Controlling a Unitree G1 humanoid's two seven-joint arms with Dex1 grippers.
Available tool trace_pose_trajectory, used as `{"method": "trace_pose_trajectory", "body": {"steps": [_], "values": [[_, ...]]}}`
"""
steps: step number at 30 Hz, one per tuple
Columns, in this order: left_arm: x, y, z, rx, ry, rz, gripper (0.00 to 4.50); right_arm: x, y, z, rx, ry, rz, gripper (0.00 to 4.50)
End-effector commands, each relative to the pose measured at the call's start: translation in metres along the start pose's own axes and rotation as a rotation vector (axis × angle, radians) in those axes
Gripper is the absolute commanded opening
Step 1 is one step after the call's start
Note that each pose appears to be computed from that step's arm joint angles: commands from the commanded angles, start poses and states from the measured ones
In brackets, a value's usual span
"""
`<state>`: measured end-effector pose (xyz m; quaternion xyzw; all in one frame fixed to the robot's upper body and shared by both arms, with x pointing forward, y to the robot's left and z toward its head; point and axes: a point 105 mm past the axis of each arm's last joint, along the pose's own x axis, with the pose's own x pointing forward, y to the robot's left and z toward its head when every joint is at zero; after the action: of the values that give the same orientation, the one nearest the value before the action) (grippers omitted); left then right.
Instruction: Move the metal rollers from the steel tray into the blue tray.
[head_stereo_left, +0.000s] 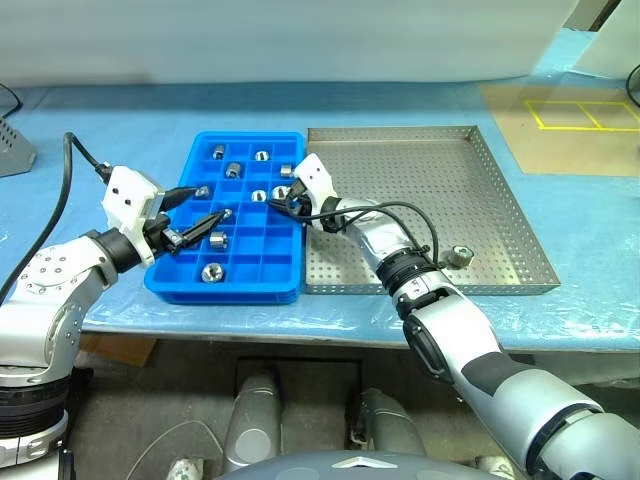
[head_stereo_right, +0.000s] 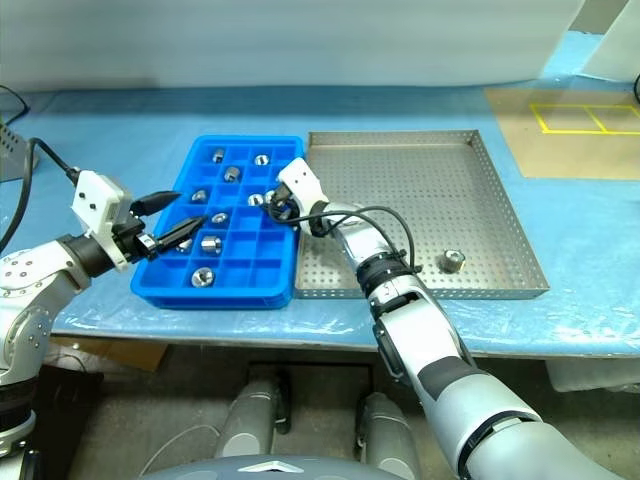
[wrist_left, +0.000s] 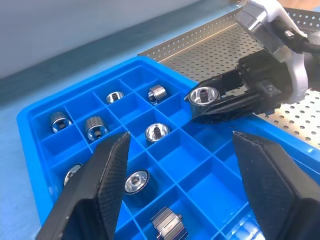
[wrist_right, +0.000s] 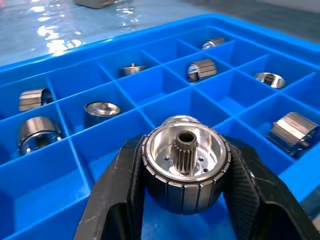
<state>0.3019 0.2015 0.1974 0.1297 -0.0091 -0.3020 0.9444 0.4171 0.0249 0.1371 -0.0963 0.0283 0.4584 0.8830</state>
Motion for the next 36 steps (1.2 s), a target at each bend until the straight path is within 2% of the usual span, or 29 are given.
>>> {"method": "trace_pose_trajectory", "body": {"steps": [1, 5, 9, 14, 18, 21, 26, 29, 32, 36], "values": [[0.004, -0.002, 0.010, 0.019, -0.036, -0.016, 3.43, -0.006, -0.009, 0.002, 0.011, -0.016, -0.021, 3.01], [0.009, -0.002, 0.009, 0.014, -0.036, -0.034, 3.43, -0.011, -0.009, 0.003, 0.017, -0.026, -0.004, 4.34], [0.016, -0.002, 0.010, 0.012, -0.044, -0.058, 3.43, -0.019, -0.016, 0.006, -0.007, -0.037, -0.031, 4.34], [0.025, -0.005, 0.011, 0.010, -0.056, -0.103, 3.43, -0.041, -0.038, 0.025, -0.018, -0.093, -0.091, 4.34], [0.042, -0.017, 0.014, -0.010, -0.083, -0.188, 3.43, -0.078, -0.056, 0.036, -0.050, -0.113, -0.124, 4.34], [0.062, -0.038, 0.017, -0.040, -0.111, -0.286, 3.43, -0.111, -0.064, 0.035, -0.118, -0.074, -0.173, 4.34], [0.087, -0.088, 0.015, -0.087, -0.133, -0.480, 3.43, -0.163, -0.061, 0.018, -0.170, 0.040, -0.200, 4.34], [0.103, -0.096, 0.014, -0.164, -0.130, -0.500, 3.43, -0.191, -0.064, 0.001, -0.131, 0.108, -0.253, 4.34], [0.108, -0.103, 0.018, -0.168, -0.140, -0.546, 3.43, -0.211, -0.069, -0.019, -0.100, 0.178, -0.315, 4.34], [0.112, -0.104, 0.017, -0.160, -0.138, -0.567, 3.43, -0.219, -0.071, -0.032, -0.076, 0.215, -0.348, 4.34]]}}
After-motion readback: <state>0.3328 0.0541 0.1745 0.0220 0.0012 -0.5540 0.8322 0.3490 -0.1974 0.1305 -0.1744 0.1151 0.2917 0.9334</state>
